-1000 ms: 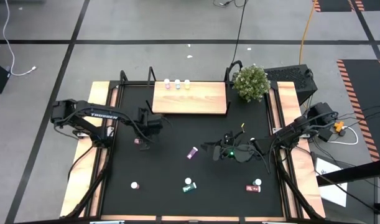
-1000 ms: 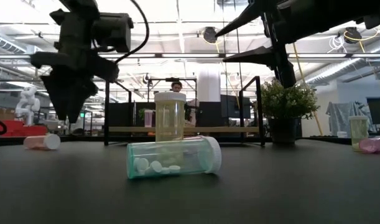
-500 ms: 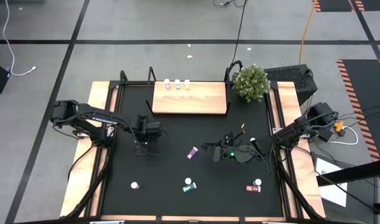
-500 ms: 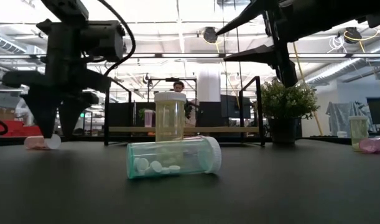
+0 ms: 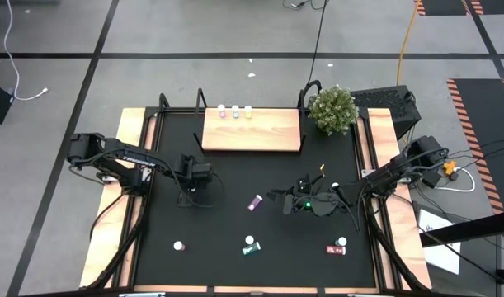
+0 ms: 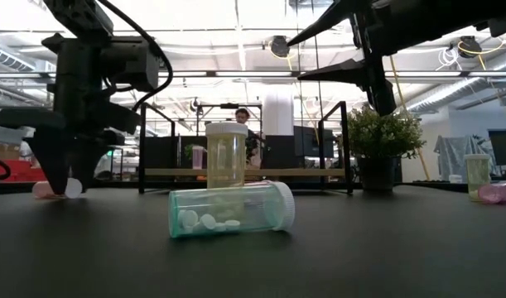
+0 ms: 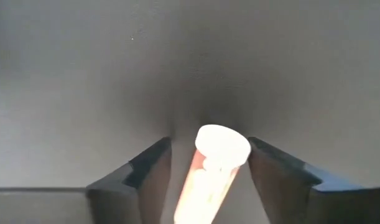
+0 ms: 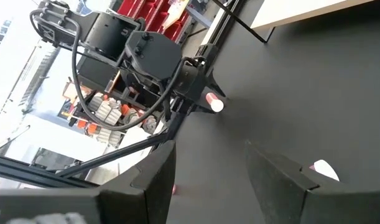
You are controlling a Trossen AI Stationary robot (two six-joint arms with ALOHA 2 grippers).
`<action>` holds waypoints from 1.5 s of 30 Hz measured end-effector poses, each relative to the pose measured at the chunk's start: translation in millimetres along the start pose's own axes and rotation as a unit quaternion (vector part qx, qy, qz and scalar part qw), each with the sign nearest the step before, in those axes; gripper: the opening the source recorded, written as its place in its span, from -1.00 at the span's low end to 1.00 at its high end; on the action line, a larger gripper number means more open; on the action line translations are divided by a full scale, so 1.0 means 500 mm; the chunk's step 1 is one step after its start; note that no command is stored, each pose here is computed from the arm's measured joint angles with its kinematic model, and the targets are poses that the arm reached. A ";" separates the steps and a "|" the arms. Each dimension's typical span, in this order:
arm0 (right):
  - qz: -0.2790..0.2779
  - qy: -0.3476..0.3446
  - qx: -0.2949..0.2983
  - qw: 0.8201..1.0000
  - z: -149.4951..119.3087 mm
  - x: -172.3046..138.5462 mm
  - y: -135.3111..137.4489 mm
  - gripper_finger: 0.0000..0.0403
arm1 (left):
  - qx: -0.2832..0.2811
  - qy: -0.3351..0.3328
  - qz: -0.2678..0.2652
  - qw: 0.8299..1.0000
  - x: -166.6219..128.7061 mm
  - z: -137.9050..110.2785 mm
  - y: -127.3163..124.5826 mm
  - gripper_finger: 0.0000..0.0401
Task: Pick and place medicine bottles onto shelf by color
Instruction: Put the top left red medicine bottle on the shelf
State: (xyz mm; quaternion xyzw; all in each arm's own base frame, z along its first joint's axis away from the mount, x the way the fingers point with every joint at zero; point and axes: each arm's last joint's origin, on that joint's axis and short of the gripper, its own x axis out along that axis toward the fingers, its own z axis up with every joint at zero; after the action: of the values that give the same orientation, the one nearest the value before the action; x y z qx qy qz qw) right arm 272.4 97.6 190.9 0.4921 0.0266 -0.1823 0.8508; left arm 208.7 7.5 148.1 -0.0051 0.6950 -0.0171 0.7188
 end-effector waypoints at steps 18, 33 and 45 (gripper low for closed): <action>0.055 -0.008 -0.011 0.998 -0.003 -0.011 0.027 -0.08 | -0.167 -0.088 -0.035 0.981 -0.053 0.055 0.022 -0.38; 0.151 -0.088 -0.246 0.953 0.031 -0.014 0.160 0.14 | -0.142 -0.451 -0.125 0.872 -0.428 0.215 0.012 -0.37; 0.151 -0.235 -0.337 0.899 0.131 -0.069 0.224 0.28 | -0.097 -0.669 -0.200 0.710 -0.587 0.239 -0.004 -0.37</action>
State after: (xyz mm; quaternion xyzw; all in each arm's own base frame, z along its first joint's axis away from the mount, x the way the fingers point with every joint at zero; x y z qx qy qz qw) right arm 268.9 102.1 325.0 0.1167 -0.1887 -0.1422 0.9647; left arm 318.3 13.0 445.3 -0.2235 0.0135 -0.0852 0.9709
